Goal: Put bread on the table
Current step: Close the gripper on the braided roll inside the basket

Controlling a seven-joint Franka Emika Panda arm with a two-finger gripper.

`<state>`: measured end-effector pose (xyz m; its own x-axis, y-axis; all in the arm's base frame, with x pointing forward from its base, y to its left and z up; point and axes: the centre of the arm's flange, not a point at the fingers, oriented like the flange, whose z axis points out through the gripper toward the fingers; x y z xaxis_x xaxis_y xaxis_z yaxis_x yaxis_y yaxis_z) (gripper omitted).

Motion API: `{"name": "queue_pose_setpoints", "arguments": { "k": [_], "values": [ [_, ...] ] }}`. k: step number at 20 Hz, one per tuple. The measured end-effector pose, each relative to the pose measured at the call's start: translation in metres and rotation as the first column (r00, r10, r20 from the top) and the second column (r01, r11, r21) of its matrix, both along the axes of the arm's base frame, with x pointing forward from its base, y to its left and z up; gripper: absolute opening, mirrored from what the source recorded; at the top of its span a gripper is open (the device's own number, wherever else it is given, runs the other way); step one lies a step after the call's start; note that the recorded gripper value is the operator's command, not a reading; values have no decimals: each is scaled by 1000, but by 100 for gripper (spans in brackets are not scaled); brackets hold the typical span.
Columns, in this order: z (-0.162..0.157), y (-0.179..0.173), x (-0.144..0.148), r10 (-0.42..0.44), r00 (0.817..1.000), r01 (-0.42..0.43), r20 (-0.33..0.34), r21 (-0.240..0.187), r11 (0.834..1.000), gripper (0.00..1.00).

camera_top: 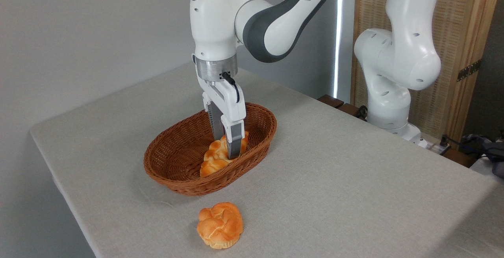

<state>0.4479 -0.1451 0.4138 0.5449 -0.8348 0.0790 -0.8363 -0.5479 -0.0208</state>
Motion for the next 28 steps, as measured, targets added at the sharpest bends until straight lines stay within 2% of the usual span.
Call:
{"name": "queue_pose_setpoints", "arguments": {
  "k": [4,8,17,21,23,25,28],
  "values": [
    [0,0,0,0,1000,0,0,0,1000,50],
    [0,0,0,-3,1000,3,0,0,1000,40],
    [0,-1,0,-13,1000,13,1,1,1000,39],
    [0,-1,0,-15,1000,15,1,1,1000,32],
    [0,-1,0,-16,1000,16,1,1,1000,33],
    [0,-1,0,-16,1000,16,1,1,1000,39],
    [0,-1,0,-15,1000,15,1,1,1000,34]
  ]
}}
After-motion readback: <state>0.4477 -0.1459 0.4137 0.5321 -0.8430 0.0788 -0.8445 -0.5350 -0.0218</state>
